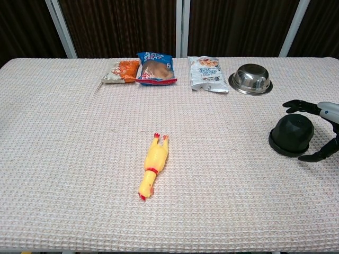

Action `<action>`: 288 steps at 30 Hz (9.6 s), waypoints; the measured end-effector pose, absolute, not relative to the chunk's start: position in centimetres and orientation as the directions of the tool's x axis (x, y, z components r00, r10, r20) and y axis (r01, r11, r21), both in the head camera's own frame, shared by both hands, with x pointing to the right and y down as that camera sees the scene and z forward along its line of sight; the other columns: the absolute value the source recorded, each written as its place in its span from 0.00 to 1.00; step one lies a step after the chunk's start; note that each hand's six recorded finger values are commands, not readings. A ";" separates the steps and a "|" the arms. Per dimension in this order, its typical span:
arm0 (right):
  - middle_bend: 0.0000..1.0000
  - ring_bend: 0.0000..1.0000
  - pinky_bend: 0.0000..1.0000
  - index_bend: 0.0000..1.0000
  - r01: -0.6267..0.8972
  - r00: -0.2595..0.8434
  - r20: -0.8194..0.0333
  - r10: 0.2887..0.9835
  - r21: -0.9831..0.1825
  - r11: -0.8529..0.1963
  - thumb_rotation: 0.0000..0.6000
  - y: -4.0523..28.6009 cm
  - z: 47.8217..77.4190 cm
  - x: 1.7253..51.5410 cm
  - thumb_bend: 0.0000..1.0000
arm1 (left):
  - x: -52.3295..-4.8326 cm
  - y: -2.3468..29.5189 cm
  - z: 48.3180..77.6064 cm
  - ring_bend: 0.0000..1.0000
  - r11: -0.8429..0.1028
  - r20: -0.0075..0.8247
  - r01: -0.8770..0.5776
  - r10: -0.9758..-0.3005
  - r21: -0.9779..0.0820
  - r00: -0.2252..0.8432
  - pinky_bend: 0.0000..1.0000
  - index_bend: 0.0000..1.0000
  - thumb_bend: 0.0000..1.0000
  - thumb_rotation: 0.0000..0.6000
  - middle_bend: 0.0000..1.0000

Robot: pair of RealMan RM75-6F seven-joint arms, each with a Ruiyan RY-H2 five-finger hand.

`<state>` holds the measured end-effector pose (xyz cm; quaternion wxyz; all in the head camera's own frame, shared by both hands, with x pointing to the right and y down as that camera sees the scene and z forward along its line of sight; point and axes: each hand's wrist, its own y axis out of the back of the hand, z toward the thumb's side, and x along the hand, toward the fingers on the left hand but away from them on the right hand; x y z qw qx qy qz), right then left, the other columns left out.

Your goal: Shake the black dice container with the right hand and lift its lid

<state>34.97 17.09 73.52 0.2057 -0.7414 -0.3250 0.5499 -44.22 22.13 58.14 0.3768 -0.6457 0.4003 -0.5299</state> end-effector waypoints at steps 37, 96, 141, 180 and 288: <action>0.23 0.00 0.00 0.00 0.268 0.194 -0.671 0.716 -0.666 -0.697 1.00 17.1 74.3 34.3 0.12 | -43.8 21.8 58.2 0.03 -0.396 0.382 -0.118 -0.916 -0.911 0.124 0.17 0.13 0.09 1.00 0.11; 0.46 0.12 0.00 0.35 0.282 0.292 -0.387 0.875 -0.839 -0.465 1.00 10.7 60.3 32.1 0.21 | -43.5 20.9 57.8 0.03 -0.383 0.368 -0.130 -0.921 -0.914 0.126 0.17 0.13 0.09 1.00 0.11; 0.48 0.13 0.00 0.37 0.167 0.042 -0.620 0.783 -0.769 -0.617 1.00 11.5 65.6 37.6 0.22 | -43.4 21.3 58.3 0.03 -0.408 0.392 -0.144 -0.911 -0.902 0.128 0.17 0.13 0.09 1.00 0.11; 0.49 0.13 0.00 0.39 0.189 0.378 -0.551 0.744 -0.740 -0.645 1.00 11.2 67.0 23.5 0.22 | -44.4 21.5 59.4 0.03 -0.439 0.428 -0.153 -0.898 -0.885 0.102 0.16 0.13 0.09 1.00 0.11; 0.49 0.13 0.00 0.40 0.177 0.381 -0.528 0.759 -0.764 -0.620 1.00 10.6 65.3 28.3 0.21 | -43.3 21.7 61.0 0.03 -0.466 0.453 -0.142 -0.884 -0.873 0.116 0.16 0.13 0.09 1.00 0.11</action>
